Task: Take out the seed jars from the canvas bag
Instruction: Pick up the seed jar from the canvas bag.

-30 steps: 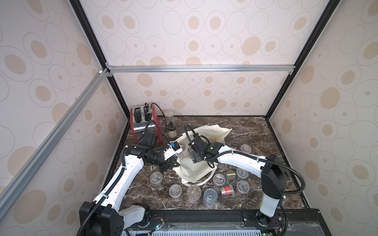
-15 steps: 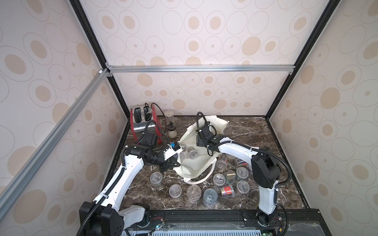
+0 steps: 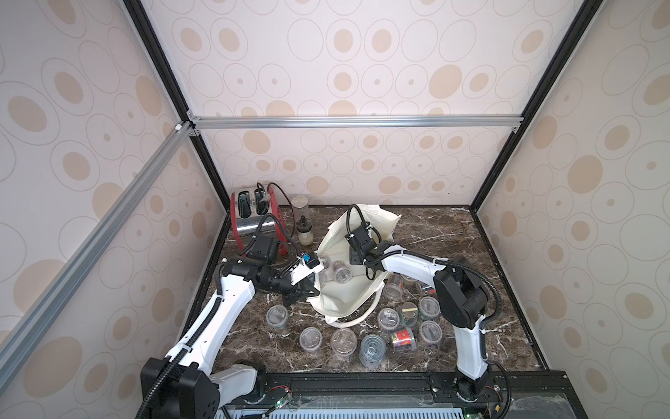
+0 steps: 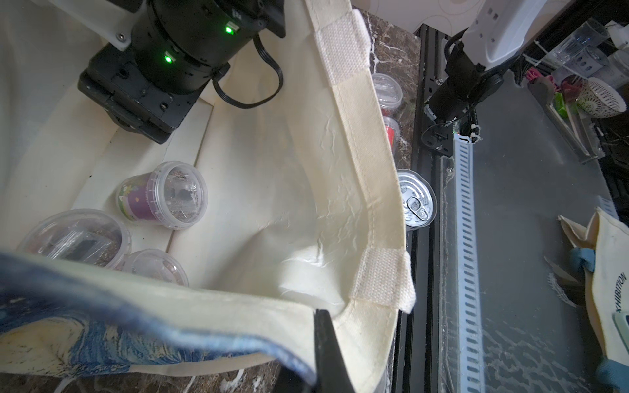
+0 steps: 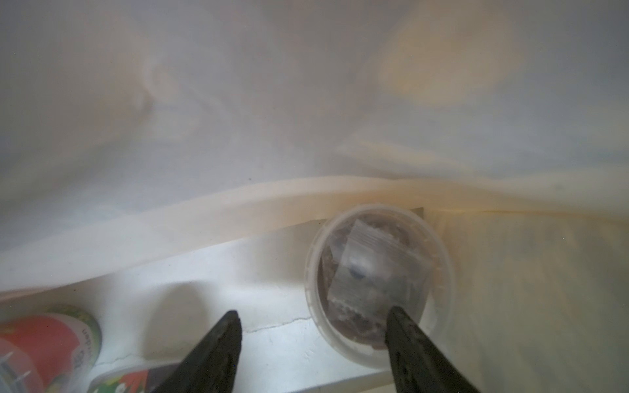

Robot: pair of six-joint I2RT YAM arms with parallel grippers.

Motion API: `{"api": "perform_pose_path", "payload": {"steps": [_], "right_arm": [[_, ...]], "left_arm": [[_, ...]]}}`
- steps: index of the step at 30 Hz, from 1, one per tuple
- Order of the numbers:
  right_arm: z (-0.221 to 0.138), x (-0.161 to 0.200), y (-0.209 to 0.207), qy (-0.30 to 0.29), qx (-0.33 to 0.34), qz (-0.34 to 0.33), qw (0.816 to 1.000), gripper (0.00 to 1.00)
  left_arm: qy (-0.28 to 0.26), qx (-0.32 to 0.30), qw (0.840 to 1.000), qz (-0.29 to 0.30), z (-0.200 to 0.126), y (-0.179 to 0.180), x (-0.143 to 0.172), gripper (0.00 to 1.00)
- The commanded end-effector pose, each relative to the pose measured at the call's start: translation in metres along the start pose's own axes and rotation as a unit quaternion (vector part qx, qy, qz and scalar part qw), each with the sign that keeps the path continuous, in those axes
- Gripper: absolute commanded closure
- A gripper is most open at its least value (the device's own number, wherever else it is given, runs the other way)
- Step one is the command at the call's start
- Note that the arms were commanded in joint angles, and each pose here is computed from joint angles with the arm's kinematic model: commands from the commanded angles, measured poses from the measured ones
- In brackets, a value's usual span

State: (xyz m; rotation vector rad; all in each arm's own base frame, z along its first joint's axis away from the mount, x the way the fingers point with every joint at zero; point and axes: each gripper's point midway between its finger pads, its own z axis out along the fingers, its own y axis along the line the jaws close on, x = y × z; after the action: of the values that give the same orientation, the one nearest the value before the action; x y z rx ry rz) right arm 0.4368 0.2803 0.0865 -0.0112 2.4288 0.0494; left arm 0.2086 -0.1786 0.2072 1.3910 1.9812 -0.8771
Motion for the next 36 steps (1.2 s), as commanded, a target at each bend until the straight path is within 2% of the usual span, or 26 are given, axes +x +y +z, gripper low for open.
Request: {"api": "perform_pose_path", "payload": {"steps": [1, 11, 16, 21, 23, 26, 29, 33, 36], "right_arm": [[0.011, 0.02, -0.003, 0.05, -0.009, -0.004, 0.999, 0.28], [-0.01, 0.015, 0.054, 0.073, -0.175, -0.023, 0.982, 0.41], [-0.028, 0.005, 0.064, 0.07, -0.208, -0.023, 0.975, 0.42], [-0.057, -0.011, 0.07, 0.038, -0.25, -0.029, 0.967, 0.41], [-0.066, -0.017, 0.062, 0.025, -0.235, -0.033, 0.971, 0.39], [-0.065, -0.022, 0.034, 0.01, -0.162, -0.042, 0.986, 0.33], [-0.061, -0.021, 0.017, 0.006, -0.105, -0.07, 0.992, 0.29], [-0.046, -0.013, 0.007, 0.022, -0.059, -0.083, 0.994, 0.17], [-0.032, -0.003, -0.005, 0.04, -0.015, -0.072, 0.997, 0.11]], "left_arm": [[0.0, 0.01, 1.0, 0.013, -0.003, -0.008, 0.001, 1.0], [0.003, 0.011, 1.0, 0.015, -0.003, -0.009, 0.002, 1.0], [0.004, 0.013, 1.0, 0.019, -0.002, -0.009, 0.004, 1.0], [0.003, 0.011, 1.0, 0.021, -0.003, -0.011, 0.003, 1.0], [0.004, 0.01, 1.0, 0.021, -0.003, -0.011, 0.004, 1.0], [0.0, 0.009, 1.0, 0.024, -0.004, -0.012, 0.003, 1.0], [0.0, 0.008, 1.0, 0.025, -0.005, -0.013, 0.004, 1.0], [0.0, 0.005, 1.0, 0.028, -0.006, -0.013, 0.003, 1.0], [-0.004, 0.003, 1.0, 0.026, -0.005, -0.012, 0.001, 1.0]]}}
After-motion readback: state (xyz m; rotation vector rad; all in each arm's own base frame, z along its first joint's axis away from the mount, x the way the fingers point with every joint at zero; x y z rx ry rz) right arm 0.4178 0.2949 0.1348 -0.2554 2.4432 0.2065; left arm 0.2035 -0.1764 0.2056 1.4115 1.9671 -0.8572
